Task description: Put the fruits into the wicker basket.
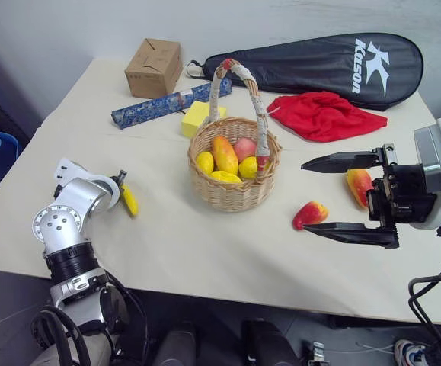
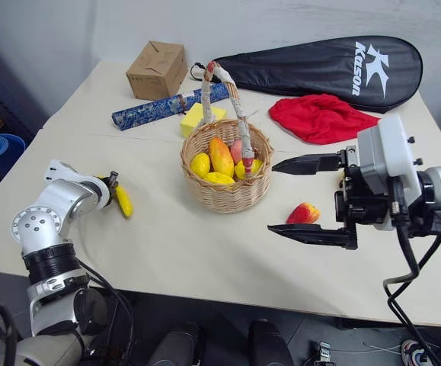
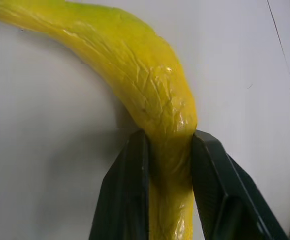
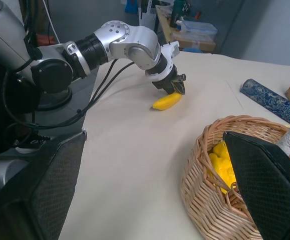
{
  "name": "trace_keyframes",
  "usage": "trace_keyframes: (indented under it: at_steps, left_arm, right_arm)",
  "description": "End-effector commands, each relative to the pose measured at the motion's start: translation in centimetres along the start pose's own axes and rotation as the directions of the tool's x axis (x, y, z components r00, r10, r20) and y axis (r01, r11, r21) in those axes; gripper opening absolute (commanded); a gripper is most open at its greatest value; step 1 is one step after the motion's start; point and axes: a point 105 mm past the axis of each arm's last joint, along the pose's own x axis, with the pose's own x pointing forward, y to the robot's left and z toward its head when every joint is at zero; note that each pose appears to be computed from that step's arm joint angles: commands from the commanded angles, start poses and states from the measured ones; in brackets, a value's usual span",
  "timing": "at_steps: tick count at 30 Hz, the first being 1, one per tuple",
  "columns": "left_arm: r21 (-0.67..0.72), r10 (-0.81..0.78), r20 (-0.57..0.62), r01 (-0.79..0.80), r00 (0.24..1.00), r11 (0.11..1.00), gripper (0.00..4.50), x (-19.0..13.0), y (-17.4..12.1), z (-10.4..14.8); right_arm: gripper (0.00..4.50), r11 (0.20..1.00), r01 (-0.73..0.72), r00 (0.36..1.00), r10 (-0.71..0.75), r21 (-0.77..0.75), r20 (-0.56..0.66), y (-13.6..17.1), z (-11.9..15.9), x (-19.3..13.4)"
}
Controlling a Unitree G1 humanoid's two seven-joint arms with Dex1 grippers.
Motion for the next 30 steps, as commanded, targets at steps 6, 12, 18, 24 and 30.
trace_keyframes:
  at_steps: [6,12,18,24,30]
  left_arm:
    - [0.475,-0.434,-0.376,0.572,0.819,0.668,0.79,-6.0,-5.7,-1.9]
    - [0.476,-0.566,-0.564,0.797,0.601,0.373,0.79,-10.7,-11.4,-1.7]
    - [0.423,-0.577,-0.661,0.873,0.48,0.241,0.79,-10.7,-18.2,-4.8]
    - [0.371,-0.579,-0.69,0.899,0.434,0.232,0.79,-8.9,-21.0,-6.9]
    - [0.325,-0.566,-0.725,0.919,0.393,0.223,1.96,-8.1,-21.3,-8.2]
  right_arm:
    - [4.5,0.995,0.097,0.995,-0.098,-0.023,0.0,-1.0,0.0,-0.9]
    - [4.5,0.991,0.13,0.991,-0.13,-0.01,-0.008,-1.1,-0.7,-1.0]
    - [4.5,0.985,0.175,0.985,-0.175,-0.006,-0.004,-1.0,-1.0,-0.9]
    - [4.5,0.978,0.207,0.978,-0.207,-0.001,-0.006,-0.3,-0.9,-0.7]
    - [4.5,0.964,0.267,0.963,-0.266,0.006,-0.027,-0.3,-1.3,-1.0]
